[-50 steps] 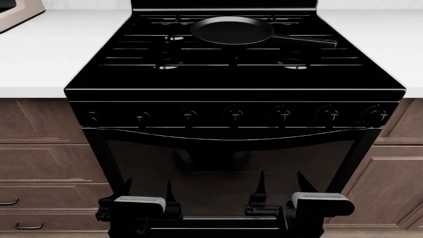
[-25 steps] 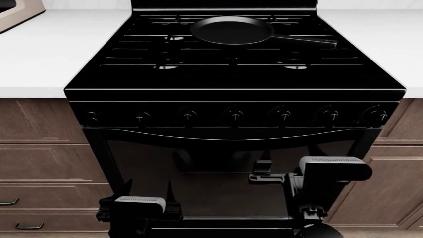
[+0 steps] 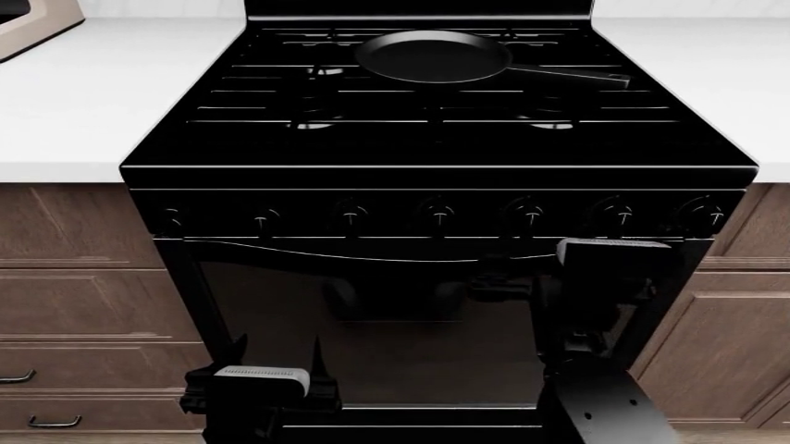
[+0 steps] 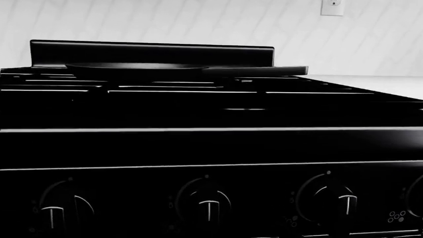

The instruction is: Turn on the center burner of the stove.

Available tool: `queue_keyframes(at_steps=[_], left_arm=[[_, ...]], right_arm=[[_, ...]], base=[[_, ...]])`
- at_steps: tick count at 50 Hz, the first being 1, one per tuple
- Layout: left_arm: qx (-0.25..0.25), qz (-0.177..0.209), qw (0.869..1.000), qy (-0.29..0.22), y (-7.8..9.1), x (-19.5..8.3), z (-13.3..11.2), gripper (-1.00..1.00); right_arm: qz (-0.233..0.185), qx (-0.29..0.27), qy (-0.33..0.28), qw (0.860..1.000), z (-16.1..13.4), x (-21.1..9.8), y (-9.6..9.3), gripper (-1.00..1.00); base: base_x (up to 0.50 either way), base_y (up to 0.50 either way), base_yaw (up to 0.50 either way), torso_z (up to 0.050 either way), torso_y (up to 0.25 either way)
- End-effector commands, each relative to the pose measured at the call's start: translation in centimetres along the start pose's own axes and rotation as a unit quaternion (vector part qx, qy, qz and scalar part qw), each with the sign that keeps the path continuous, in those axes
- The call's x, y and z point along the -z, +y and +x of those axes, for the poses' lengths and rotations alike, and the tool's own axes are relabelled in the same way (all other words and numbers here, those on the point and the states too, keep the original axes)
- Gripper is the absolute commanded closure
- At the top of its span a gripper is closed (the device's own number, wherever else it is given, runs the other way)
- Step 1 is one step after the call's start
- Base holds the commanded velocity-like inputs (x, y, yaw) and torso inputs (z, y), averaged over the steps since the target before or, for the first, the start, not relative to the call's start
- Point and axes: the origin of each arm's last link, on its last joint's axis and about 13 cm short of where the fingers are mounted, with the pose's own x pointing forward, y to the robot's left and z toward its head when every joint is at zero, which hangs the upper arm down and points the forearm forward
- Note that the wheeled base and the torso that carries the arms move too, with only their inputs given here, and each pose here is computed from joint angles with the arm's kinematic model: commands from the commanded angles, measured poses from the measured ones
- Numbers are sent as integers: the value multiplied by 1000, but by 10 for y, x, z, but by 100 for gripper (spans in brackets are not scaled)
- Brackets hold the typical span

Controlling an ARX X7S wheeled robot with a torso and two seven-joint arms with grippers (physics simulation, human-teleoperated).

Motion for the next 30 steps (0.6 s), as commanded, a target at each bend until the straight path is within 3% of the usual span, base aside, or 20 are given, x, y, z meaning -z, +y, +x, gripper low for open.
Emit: queue_keyframes(at_steps=[1, 30], left_arm=[[0, 0, 1000, 1, 0, 0, 0, -100], [2, -1, 1000, 4, 0, 1, 0, -100]], right_arm=[[-19, 2, 18, 1000, 13, -2, 1, -100], [-51, 7, 67, 996, 44, 17, -2, -100]], base=[[0, 0, 0, 0, 0], [0, 0, 0, 0, 0]])
